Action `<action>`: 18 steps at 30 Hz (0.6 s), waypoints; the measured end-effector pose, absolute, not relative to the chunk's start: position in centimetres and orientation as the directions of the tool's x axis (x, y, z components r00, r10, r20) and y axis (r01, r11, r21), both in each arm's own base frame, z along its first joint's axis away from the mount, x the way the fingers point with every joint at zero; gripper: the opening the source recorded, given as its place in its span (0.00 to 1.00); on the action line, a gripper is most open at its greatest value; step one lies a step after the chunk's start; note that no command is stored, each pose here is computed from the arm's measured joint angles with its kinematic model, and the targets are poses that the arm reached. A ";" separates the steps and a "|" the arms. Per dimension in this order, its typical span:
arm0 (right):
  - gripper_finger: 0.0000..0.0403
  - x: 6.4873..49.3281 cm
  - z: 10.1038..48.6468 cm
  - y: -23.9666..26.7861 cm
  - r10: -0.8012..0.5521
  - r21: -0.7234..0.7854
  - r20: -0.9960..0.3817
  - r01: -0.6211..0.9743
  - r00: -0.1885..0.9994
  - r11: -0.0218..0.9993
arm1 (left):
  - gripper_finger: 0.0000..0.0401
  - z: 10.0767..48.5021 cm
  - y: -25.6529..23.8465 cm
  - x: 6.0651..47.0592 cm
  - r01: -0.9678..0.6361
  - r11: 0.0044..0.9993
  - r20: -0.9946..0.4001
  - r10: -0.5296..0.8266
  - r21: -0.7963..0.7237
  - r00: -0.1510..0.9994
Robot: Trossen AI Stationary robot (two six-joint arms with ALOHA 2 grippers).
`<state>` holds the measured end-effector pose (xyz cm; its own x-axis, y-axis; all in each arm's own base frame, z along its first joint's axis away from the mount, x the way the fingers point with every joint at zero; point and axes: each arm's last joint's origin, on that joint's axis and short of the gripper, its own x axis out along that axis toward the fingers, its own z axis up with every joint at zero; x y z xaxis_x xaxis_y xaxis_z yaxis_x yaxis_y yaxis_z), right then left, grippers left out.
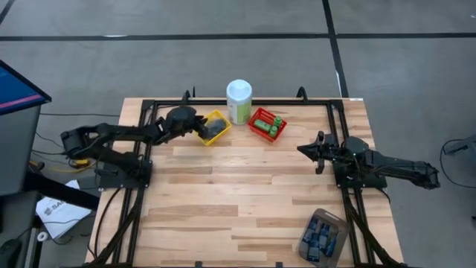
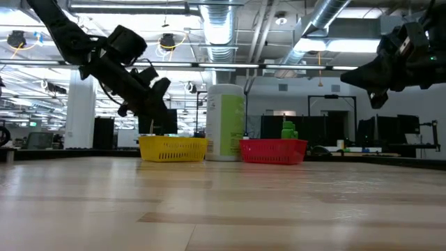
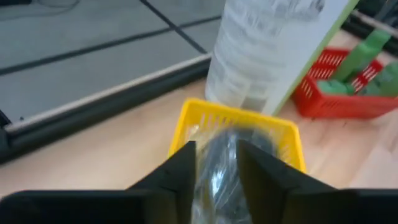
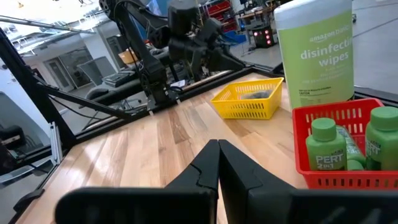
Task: Pick & Place Travel size toiletries
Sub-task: Put the black hairbrush in the yellow bin, then return to Home Position
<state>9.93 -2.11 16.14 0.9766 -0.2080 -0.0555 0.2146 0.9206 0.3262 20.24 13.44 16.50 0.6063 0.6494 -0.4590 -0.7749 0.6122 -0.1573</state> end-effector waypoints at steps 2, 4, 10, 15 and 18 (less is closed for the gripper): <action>0.00 9.9 16.1 -2.1 -0.208 0.326 -0.056 0.215 0.977 0.921 | 0.33 17.1 13.3 20.1 -0.772 0.616 -0.437 0.657 -0.160 0.615; 0.00 9.9 16.1 -2.1 -0.208 0.326 -0.056 0.215 0.977 0.921 | 0.39 18.0 13.1 19.8 -0.767 0.614 -0.407 0.663 -0.185 0.628; 0.00 9.9 16.1 -2.1 -0.208 0.326 -0.056 0.215 0.976 0.921 | 0.37 21.5 11.3 17.4 -0.753 0.564 -0.341 0.672 -0.340 0.657; 0.00 9.9 16.1 -2.1 -0.208 0.326 -0.056 0.215 0.976 0.920 | 0.08 24.2 8.5 14.5 -0.697 0.622 -0.277 0.642 -0.357 0.715; 0.00 9.9 16.1 -2.1 -0.208 0.326 -0.056 0.215 0.976 0.921 | 0.03 25.4 6.8 12.8 -0.647 0.686 -0.209 0.616 -0.332 0.760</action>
